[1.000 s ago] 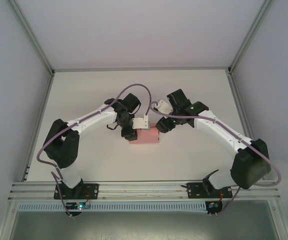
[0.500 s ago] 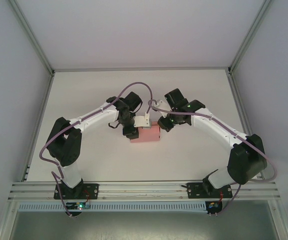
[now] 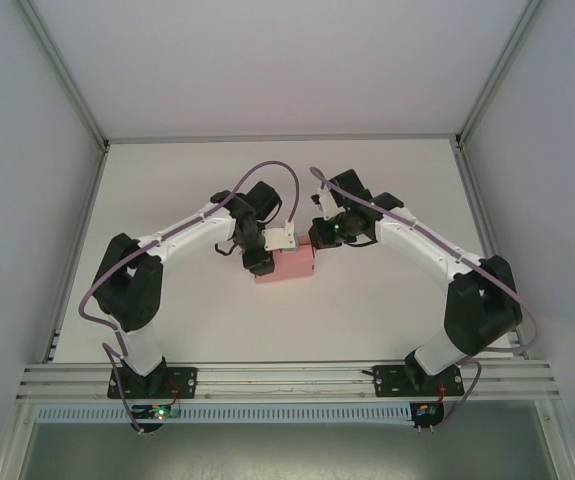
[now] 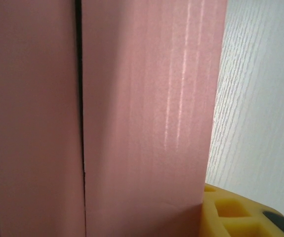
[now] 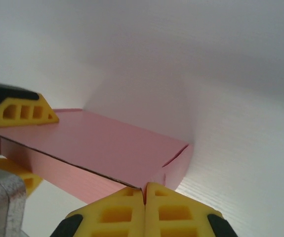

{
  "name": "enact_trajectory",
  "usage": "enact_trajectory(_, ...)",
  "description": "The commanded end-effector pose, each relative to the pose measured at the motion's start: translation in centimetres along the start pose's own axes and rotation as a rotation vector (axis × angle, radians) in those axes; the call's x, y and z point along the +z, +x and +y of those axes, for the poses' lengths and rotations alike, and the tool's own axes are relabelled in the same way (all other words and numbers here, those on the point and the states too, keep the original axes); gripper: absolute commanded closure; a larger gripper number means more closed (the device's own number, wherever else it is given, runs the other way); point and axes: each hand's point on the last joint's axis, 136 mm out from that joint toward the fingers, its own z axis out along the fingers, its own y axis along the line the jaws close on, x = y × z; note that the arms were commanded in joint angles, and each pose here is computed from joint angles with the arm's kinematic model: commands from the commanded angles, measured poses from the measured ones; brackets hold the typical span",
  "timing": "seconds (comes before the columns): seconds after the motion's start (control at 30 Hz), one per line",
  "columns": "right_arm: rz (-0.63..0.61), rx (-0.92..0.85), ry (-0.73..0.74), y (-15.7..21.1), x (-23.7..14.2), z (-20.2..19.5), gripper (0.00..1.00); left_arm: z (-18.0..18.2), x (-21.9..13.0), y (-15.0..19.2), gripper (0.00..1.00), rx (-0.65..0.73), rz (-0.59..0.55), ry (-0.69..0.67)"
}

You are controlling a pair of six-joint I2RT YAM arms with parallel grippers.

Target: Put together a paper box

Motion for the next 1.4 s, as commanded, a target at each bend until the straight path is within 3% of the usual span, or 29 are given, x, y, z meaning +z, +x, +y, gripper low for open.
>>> enact_trajectory(0.0, 0.056, 0.115, -0.211, -0.3, -0.6, 4.4, 1.00, 1.2, 0.4, -1.2, 0.60, -0.010, -0.022, -0.028)
enact_trajectory(0.37, 0.151, 0.264, -0.369, -1.8, -2.1, 5.5, 1.00, 0.6, 0.9, -0.6, 0.60, 0.021, 0.012, 0.007)
enact_trajectory(0.83, 0.180, 0.329, -0.349, -3.7, -3.0, 5.1, 1.00, 0.2, 1.4, -0.4, 0.60, 0.044, 0.021, 0.026)
enact_trajectory(1.03, 0.188, 0.367, -0.404, -4.3, -2.7, 5.3, 1.00, 0.3, 1.6, -0.3, 0.60, 0.038, 0.033, 0.032)
enact_trajectory(1.2, 0.176, 0.261, -0.302, -3.3, -2.7, 3.8, 1.00, 0.4, 1.8, -0.3, 0.60, 0.039, 0.034, 0.027)
enact_trajectory(1.37, 0.124, 0.077, -0.302, -1.6, -1.5, 3.2, 1.00, 0.7, 1.8, -0.6, 0.61, 0.021, 0.027, 0.027)
